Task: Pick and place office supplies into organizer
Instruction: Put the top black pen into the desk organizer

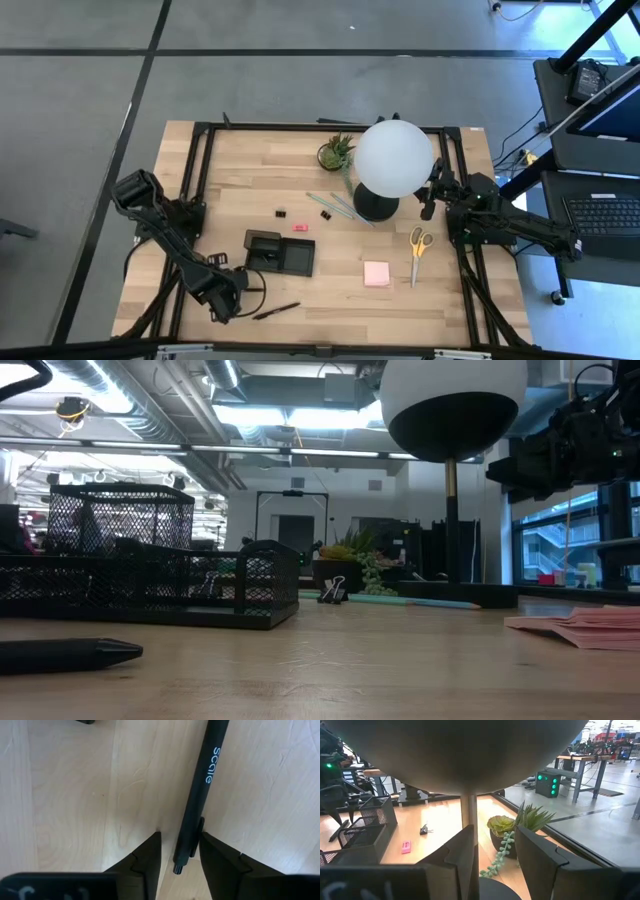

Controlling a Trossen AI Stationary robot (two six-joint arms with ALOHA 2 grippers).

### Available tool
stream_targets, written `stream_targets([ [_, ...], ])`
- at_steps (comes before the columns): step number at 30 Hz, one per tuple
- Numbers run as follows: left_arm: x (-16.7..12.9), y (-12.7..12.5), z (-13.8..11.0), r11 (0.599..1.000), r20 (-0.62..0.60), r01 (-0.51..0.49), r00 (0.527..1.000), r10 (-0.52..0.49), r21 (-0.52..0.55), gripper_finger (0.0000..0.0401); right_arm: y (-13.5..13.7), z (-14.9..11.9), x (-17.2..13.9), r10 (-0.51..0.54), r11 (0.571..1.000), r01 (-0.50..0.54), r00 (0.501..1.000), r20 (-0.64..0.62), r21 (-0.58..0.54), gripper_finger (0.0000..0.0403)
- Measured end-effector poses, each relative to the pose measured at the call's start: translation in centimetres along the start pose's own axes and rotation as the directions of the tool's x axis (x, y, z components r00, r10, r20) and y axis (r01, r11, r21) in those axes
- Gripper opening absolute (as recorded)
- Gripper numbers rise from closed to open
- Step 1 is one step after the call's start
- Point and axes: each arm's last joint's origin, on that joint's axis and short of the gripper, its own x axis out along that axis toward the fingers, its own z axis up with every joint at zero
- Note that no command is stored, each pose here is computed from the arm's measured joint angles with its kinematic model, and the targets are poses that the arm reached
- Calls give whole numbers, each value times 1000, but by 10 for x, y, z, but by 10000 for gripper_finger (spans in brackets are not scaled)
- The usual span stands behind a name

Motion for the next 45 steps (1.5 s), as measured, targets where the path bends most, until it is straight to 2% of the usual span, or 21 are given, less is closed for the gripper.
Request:
stream_targets([
  [14,0,-1,1,1000,22,5,1000,-5,18,93,0,0,0,0,1000,0,1000,0,0,145],
  [27,0,-1,2,999,43,2,999,-4,49,43,0,0,0,0,1000,0,1000,0,0,145],
  [38,-5,0,1,999,57,19,998,-22,47,38,0,0,0,0,1000,0,1000,0,0,145],
  [45,-20,5,2,999,155,36,987,-42,38,33,0,0,0,0,1000,0,1000,0,0,145],
])
